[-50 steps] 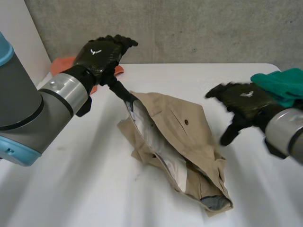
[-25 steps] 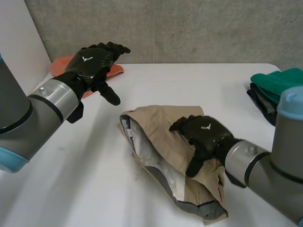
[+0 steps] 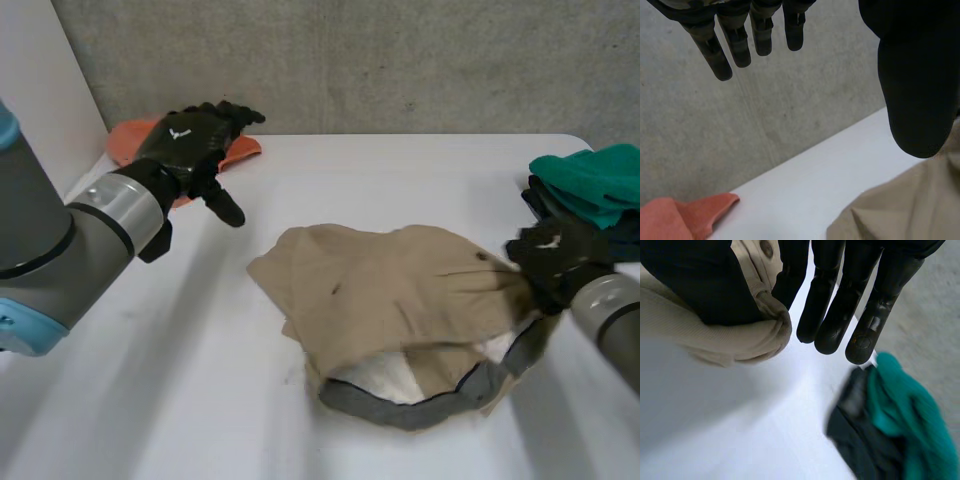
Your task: Fold the laundry.
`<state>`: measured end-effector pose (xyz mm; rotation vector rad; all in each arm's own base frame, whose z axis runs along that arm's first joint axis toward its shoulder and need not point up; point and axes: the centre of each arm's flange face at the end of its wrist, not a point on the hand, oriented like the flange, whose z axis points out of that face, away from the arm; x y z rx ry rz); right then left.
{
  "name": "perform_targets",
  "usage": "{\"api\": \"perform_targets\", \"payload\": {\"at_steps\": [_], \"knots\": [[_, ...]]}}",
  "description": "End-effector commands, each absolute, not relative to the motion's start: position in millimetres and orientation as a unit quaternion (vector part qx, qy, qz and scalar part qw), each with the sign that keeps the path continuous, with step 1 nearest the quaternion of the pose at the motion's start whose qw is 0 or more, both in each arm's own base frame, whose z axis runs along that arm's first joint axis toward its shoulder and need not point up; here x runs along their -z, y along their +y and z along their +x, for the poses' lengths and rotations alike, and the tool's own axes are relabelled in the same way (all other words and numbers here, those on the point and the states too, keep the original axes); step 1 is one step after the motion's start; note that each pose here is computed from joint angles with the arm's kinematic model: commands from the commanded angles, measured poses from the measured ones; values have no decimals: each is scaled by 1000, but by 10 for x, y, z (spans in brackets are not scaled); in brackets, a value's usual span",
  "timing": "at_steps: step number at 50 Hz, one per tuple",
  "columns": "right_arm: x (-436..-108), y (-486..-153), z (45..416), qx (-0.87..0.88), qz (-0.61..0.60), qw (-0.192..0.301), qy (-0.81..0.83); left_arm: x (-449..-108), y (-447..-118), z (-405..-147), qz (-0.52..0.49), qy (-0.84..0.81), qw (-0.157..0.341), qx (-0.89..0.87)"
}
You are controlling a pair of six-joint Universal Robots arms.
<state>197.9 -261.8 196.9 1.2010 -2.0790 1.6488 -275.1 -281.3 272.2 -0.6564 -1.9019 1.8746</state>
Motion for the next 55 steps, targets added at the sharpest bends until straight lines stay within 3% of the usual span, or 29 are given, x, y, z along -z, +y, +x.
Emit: {"api": "perform_targets", "payload": {"at_steps": [1,5,14,21,29,35,41,50,55], "knots": [[-2160,-2889,1685,-543,421,189,-701,-2441,-2948,-2829,-270,-690,167,-651],[-2327,-2958,1720,-567,406,200,-688,-2319,-3003,-2894,-305,-683,141,-649],[-2634,-2561,2251,-621,370,69,-688,-2068,-3078,-3178,-358,-666,130,-641],[-2421,-2263,2299,-552,340,-16,-761,-1826,-3075,-3421,-378,-662,147,-630],[-2130,-2202,2236,-533,256,-70,-803,-1571,-2947,-3829,-441,-619,191,-621],[-1888,-2147,2222,-497,255,-73,-826,-1346,-2784,-3981,-483,-603,199,-603],[-1875,-2221,2258,-516,258,-73,-813,-1253,-2763,-3983,-493,-605,186,-598],[-1951,-2332,2347,-562,336,-60,-754,-1435,-2799,-3859,-456,-627,130,-618],[-2088,-2563,2222,-587,342,-15,-733,-1680,-2727,-3774,-441,-627,123,-631]]}}
